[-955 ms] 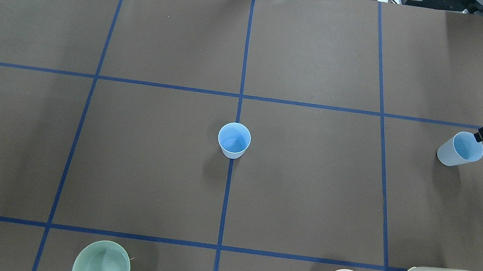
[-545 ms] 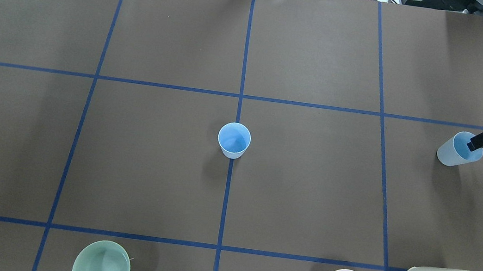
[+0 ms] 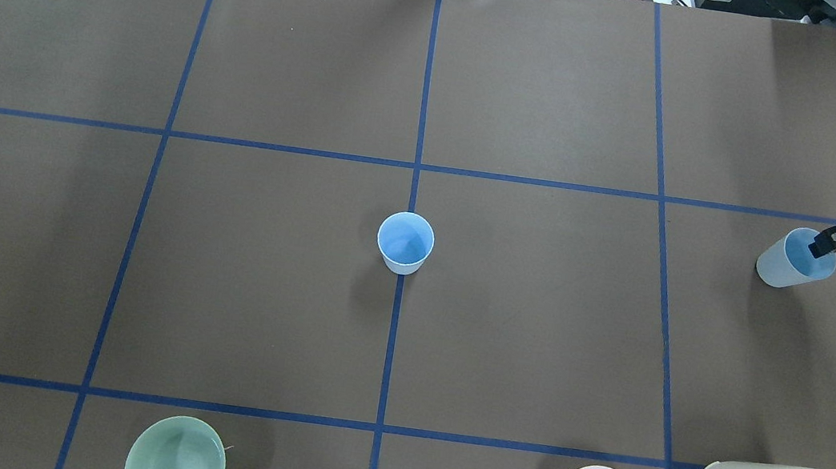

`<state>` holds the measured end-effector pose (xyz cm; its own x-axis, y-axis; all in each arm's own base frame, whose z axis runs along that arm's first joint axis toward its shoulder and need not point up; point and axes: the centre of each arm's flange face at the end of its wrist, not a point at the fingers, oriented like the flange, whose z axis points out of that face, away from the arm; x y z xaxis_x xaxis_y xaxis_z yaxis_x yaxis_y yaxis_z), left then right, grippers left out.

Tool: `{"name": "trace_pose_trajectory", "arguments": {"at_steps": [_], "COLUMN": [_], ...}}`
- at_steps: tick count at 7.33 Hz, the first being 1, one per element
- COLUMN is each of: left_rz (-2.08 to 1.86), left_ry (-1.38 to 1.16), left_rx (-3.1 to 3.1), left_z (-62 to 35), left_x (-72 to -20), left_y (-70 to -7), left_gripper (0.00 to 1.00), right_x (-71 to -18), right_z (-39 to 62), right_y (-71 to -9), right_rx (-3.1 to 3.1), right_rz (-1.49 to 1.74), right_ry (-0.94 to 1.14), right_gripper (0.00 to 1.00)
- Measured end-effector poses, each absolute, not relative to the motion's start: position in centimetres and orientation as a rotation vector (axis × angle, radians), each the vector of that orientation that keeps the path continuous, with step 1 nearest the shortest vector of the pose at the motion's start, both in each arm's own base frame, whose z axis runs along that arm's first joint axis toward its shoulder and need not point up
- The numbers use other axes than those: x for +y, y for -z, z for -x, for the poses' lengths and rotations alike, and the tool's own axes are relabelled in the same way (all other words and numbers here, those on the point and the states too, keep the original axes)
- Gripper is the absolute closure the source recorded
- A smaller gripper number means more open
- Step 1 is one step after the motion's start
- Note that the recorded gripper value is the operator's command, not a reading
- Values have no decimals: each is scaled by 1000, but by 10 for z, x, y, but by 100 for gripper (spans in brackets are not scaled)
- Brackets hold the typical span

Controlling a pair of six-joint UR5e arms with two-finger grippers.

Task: Stack blue cups with both arms
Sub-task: 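Grasp the light-blue cup with the right gripper and lift it, then carry the cup with the right gripper over the center cup and lower it in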

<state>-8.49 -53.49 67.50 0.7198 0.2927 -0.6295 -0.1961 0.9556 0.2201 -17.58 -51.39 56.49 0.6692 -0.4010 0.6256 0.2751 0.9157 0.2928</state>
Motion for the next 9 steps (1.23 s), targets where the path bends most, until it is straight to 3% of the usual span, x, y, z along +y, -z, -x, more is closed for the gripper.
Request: {"name": "trace_pose_trajectory", "arguments": {"at_steps": [5, 9], "left_rz": [-143, -129], "left_ry": [-269, -237], "left_rx": [719, 722], "left_z": [85, 85], "left_x": [-534, -526], "left_y": [-674, -676], "left_gripper": [2, 2], "right_x": [-529, -556], "right_z": [163, 251], "right_y": [-501, -310], "right_rx": [-856, -1050], "right_rz": [-235, -134], "right_ry": [341, -18], "right_gripper": [100, 100]}}
